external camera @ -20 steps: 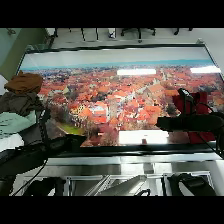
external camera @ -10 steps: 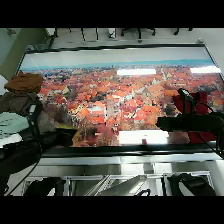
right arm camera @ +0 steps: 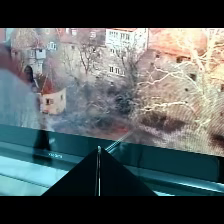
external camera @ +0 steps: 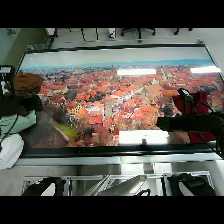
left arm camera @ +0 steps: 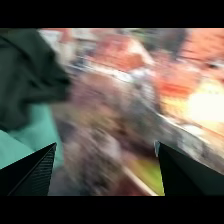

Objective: Fold the shirts.

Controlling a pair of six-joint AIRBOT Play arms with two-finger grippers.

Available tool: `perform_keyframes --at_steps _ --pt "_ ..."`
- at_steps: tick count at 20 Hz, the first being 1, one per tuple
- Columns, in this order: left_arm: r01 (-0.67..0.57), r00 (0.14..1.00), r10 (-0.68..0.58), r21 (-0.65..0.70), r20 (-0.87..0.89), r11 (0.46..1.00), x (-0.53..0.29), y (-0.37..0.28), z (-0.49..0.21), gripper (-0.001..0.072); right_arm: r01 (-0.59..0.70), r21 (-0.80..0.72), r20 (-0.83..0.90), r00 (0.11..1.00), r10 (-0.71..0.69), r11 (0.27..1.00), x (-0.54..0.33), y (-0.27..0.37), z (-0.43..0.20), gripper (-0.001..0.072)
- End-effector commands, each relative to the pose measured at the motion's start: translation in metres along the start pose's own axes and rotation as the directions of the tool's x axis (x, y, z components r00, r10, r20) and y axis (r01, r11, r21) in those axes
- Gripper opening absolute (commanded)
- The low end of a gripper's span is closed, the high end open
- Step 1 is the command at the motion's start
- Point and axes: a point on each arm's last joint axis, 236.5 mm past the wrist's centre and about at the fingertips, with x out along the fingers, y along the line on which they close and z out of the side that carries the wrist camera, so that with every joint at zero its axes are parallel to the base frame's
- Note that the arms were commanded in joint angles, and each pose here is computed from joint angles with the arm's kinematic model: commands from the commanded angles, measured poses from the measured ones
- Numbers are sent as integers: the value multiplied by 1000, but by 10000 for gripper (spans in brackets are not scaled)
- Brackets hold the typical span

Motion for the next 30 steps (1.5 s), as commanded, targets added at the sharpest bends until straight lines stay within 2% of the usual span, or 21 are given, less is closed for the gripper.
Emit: perform_keyframes --at_steps 1,5,8,12,16,17,18,19,22,24,28,30 --pt "-152 987 157 101 -37 983 101 70 36 698 0 0 0 1000 0 1000 0 0 0 20" --pt "-194 969 213 143 -126 970 222 98 40 698 -1 0 0 1000 1 1000 0 0 0 20" --pt "-198 971 212 122 -110 973 290 100 37 698 -1 0 0 1000 1 1000 0 0 0 20" --pt "-178 978 191 143 -83 974 344 87 18 698 0 0 -1 1000 0 1000 1 0 0 20" --pt "-170 985 168 161 26 972 365 72 30 695 2 4 -10 1000 -2 1000 3 -1 0 20" --pt "-171 985 167 160 39 972 366 72 33 600 3 5 -13 1000 -3 1000 4 -2 0 19" --pt "-172 985 168 161 37 972 365 72 33 270 5 7 -17 1000 -4 1000 5 -2 -1 20" --pt "-173 985 171 160 28 972 362 73 33 23 6 10 -23 1000 -6 1000 7 -3 -1 20" --pt "-180 984 178 157 28 971 339 74 50 16 11 19 -45 999 -10 1000 13 -5 -2 20" --pt "-189 981 179 162 78 969 302 65 86 16 16 25 -61 998 -15 1000 18 -8 -3 20" --pt "-194 954 143 178 263 965 169 18 188 16 24 40 -72 997 -21 999 27 -12 1 20" --pt "-101 954 48 165 297 981 91 -29 212 16 -9 64 -63 998 13 998 32 -5 5 20"
